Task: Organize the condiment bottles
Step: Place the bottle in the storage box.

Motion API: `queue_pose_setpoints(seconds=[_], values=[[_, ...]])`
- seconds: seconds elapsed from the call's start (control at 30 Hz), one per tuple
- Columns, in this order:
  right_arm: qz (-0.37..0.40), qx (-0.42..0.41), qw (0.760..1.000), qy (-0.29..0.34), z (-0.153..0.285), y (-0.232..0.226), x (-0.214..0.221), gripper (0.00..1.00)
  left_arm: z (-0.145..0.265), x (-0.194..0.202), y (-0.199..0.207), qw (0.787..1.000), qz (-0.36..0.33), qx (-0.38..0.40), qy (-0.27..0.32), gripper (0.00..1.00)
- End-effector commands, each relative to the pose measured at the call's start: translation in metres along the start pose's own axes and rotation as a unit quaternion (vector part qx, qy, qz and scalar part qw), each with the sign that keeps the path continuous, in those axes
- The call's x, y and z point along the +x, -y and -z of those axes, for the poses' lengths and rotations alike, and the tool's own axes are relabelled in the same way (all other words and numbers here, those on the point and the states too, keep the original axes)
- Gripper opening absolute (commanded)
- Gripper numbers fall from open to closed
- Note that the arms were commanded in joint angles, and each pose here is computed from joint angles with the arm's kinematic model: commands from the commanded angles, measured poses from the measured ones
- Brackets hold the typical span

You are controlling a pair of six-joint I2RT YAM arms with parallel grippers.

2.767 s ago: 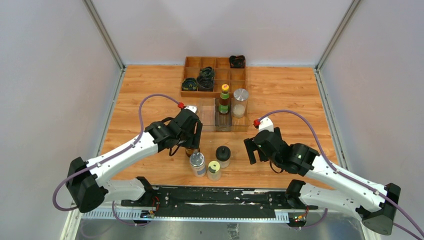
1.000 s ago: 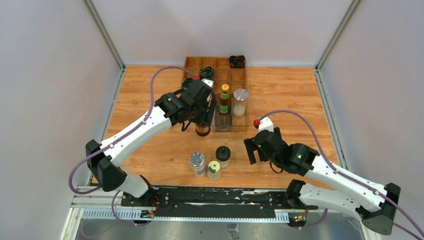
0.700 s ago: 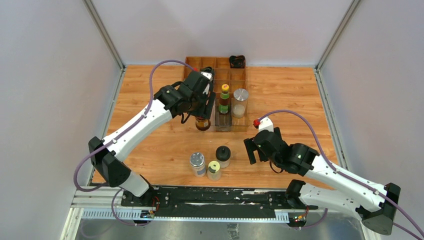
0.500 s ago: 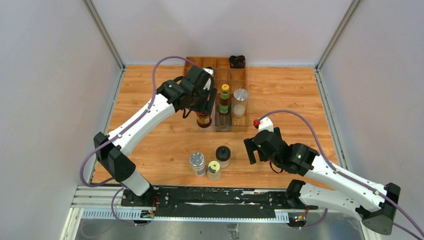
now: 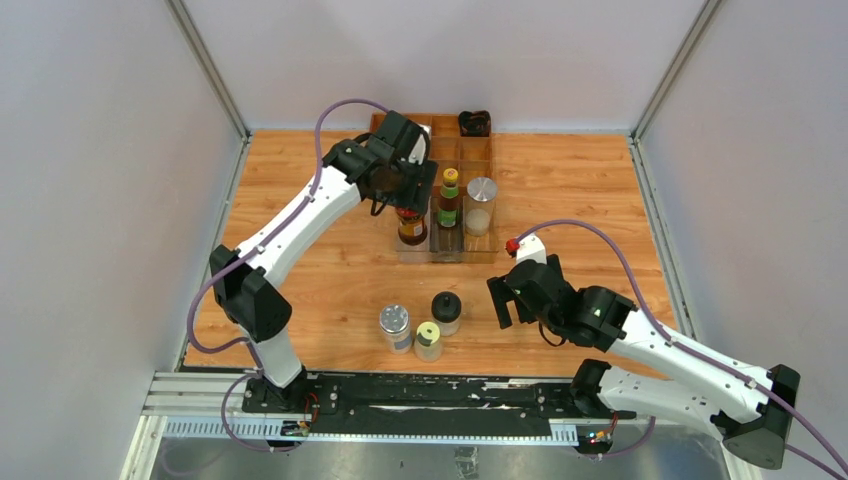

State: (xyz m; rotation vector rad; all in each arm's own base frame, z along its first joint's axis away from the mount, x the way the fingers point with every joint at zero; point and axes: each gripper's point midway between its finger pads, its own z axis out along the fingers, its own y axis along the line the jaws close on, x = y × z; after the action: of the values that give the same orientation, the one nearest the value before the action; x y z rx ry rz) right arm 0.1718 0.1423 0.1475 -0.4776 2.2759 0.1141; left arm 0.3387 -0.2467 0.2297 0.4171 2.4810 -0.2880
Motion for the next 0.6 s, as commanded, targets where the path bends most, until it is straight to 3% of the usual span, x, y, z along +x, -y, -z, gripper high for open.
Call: queue_pose_setpoints(seconds=[0.0, 0.57], values=[[0.005, 0.012, 1.000, -0.002, -0.002, 0.003, 0.004, 0.98, 0.012, -0.030, 0.004, 0.999, -0.005, 0.026, 0.042, 0.57], [0.005, 0.009, 1.000, 0.002, 0.000, 0.002, 0.001, 0.98, -0.011, -0.052, -0.013, 0.999, 0.003, 0.018, 0.039, 0.55]])
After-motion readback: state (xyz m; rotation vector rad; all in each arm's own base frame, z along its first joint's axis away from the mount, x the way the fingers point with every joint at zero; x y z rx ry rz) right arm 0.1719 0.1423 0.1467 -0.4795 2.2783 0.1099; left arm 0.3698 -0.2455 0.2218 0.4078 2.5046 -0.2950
